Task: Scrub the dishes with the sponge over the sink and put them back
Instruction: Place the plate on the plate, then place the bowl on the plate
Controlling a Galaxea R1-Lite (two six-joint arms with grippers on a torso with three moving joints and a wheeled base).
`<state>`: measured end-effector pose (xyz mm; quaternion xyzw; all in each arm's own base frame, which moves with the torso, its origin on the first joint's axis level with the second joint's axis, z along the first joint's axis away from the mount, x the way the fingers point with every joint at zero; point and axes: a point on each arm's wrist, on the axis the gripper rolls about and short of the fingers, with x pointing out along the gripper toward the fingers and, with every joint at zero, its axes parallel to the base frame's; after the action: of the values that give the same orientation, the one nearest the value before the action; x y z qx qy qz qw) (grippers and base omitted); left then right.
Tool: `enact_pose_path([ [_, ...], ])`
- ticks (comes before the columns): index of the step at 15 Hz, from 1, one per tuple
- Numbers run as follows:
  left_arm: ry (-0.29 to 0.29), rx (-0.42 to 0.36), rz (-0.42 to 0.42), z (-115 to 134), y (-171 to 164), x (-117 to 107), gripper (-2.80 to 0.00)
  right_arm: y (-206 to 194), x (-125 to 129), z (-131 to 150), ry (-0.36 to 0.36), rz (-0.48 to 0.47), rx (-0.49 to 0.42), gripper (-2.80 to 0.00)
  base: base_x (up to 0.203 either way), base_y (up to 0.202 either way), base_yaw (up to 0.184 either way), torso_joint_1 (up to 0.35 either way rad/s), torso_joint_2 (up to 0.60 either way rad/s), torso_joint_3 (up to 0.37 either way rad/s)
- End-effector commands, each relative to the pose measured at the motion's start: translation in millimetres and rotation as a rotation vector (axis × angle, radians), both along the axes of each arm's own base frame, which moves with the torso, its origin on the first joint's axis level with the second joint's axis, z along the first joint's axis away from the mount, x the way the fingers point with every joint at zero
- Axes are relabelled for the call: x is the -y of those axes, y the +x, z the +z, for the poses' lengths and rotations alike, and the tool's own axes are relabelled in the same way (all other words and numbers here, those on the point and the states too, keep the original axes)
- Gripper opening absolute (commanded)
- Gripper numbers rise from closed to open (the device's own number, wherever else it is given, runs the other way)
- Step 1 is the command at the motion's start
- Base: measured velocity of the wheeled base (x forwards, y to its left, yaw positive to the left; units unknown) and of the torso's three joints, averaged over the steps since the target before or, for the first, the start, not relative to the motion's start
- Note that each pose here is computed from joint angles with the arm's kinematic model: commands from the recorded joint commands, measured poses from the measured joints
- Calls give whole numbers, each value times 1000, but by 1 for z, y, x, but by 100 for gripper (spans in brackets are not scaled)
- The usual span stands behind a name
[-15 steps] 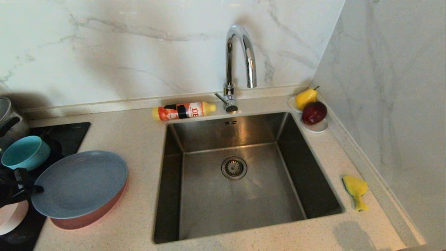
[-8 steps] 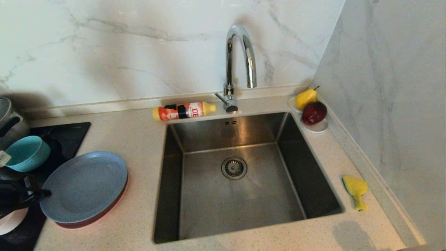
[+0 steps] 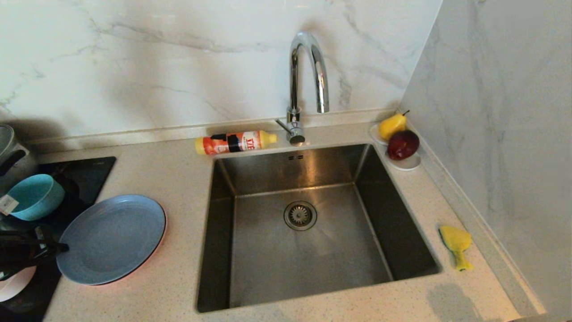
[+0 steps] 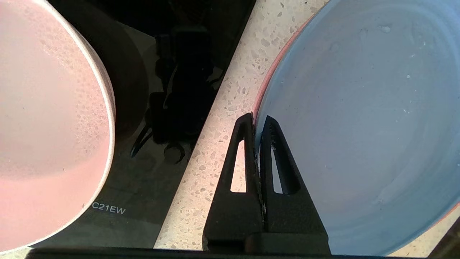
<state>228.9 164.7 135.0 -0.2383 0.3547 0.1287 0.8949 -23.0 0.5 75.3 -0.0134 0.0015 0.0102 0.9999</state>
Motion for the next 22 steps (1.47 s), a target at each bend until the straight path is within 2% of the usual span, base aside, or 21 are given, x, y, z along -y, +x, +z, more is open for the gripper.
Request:
enact_pose_path([
  [1, 3, 6, -4, 2, -1, 0, 0, 0, 0, 0, -1, 0, -1, -280, 0, 0, 0, 0, 0, 0],
  [4, -39, 41, -42, 4, -2, 3, 0, 0, 0, 0, -1, 0, -1, -280, 0, 0, 0, 0, 0, 0],
  [6, -44, 67, -25, 12, -3, 4, 0, 0, 0, 0, -1, 1, -1, -280, 0, 0, 0, 0, 0, 0],
  [11, 7, 168, 7, 71, -13, 11, 0, 0, 0, 0, -1, 1, -1, -280, 0, 0, 0, 0, 0, 0],
  [12, 13, 172, 12, 84, -14, 12, -280, 0, 0, 0, 1, 0, -1, -280, 0, 0, 0, 0, 0, 0],
  [16, 47, 154, 44, 128, 1, -1, -280, 0, 0, 0, -1, 1, -1, -280, 0, 0, 0, 0, 0, 0],
  [18, 94, 106, 77, 127, 17, -15, -280, 0, 0, 0, 0, 0, -1, -280, 0, 0, 0, 0, 0, 0],
  [20, 149, 48, 107, 116, 36, -32, -280, 0, 0, 0, -1, 1, -1, -280, 0, 0, 0, 0, 0, 0],
  [22, 169, 5, 136, 102, 55, -49, -280, 0, 0, 0, -1, 1, -1, -280, 0, 0, 0, 0, 0, 0],
])
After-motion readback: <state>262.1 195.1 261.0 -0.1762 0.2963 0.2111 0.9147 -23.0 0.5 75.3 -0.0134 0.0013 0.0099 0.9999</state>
